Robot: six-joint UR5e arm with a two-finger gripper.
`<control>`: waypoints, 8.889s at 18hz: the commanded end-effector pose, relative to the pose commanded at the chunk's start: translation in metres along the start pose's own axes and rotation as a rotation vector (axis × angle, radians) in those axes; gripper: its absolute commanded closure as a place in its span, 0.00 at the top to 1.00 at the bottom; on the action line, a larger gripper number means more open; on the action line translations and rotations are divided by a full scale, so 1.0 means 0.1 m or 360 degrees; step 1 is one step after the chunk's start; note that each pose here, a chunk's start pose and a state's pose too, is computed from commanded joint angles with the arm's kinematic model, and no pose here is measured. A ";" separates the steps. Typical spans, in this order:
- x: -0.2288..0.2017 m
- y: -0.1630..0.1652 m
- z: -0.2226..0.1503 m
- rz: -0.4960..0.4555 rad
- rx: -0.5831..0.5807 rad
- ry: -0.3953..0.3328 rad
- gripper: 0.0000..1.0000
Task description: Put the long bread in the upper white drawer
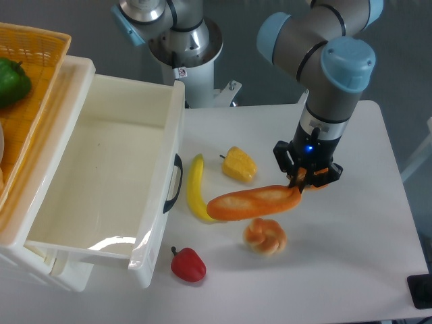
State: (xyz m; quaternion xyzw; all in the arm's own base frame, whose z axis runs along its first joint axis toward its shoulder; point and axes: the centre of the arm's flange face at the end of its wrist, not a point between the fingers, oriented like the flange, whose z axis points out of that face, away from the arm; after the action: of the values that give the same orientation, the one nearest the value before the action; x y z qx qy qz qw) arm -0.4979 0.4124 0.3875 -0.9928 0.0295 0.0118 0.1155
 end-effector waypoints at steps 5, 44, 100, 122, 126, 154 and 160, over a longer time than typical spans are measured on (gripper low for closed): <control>-0.01 -0.02 -0.03 -0.0004 -0.0001 -0.0003 0.00; 1.18 -0.38 -1.44 -0.1115 0.0071 0.0090 0.00; 2.56 -1.25 -1.01 -0.0959 0.0058 0.0301 0.49; 1.87 -0.94 -1.00 -0.1054 0.0100 0.0254 0.29; 1.86 -0.93 -1.01 -0.1042 0.0095 0.0240 0.18; 1.11 -0.74 -0.65 -0.0827 0.0040 -0.0050 1.00; 1.03 -0.74 -0.50 -0.0585 -0.0013 -0.0086 1.00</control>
State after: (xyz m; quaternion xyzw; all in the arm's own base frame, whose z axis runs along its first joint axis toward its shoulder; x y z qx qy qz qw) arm -0.3895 0.4668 0.4499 -0.9813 -0.1555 0.0173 0.1125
